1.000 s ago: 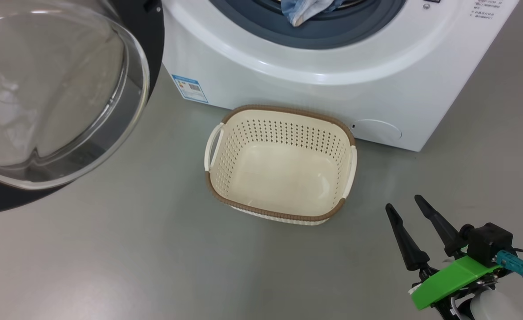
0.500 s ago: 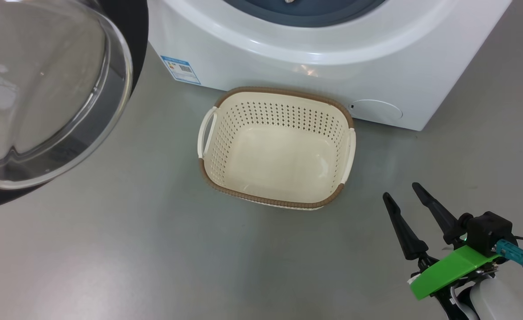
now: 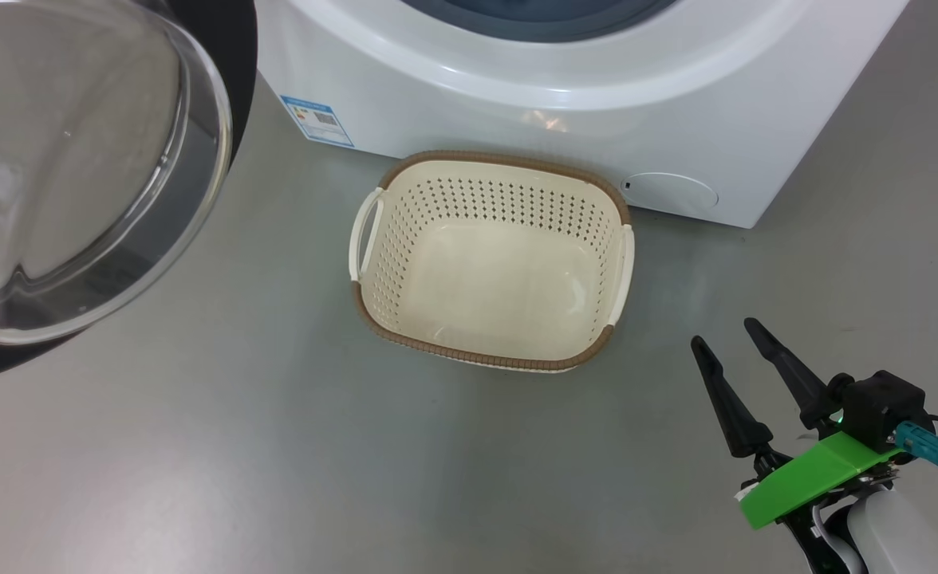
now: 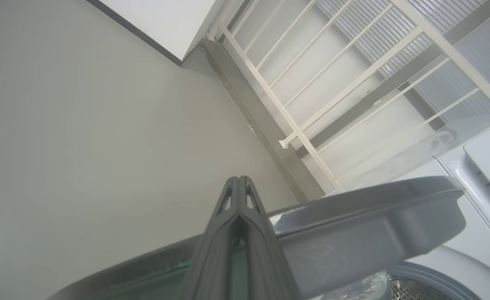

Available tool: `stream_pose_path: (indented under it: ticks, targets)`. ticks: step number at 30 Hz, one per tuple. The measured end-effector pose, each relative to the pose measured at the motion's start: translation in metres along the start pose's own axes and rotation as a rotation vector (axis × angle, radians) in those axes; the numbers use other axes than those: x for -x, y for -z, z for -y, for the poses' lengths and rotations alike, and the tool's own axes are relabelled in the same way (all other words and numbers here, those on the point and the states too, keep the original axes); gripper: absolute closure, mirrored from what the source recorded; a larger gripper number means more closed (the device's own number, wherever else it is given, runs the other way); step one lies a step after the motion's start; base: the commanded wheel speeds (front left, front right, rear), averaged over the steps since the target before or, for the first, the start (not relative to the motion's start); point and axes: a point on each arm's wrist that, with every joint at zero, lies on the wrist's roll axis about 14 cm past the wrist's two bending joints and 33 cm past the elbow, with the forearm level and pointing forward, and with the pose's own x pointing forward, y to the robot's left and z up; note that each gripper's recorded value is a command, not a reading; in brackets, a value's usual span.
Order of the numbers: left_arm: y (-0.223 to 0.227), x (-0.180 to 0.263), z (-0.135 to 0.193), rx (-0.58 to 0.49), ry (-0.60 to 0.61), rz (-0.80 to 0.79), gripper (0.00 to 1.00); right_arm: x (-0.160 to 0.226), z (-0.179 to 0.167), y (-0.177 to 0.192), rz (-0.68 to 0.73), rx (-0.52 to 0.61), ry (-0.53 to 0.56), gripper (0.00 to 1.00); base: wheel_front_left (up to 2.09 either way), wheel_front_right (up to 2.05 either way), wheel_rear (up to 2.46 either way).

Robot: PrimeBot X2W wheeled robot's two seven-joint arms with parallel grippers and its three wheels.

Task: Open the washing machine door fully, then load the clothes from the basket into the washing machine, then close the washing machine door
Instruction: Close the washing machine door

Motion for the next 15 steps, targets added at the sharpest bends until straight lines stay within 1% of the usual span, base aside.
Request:
stream_pose_path:
  ticks: [15]
  targets:
    - [0.0079, 0.0087, 0.008, -0.005, 0.032, -0.113, 1.0, -0.0023, -0.0046, -0.0061, 0.015, 0.002, -0.009, 0.0, 0.0, 0.0, 0.0]
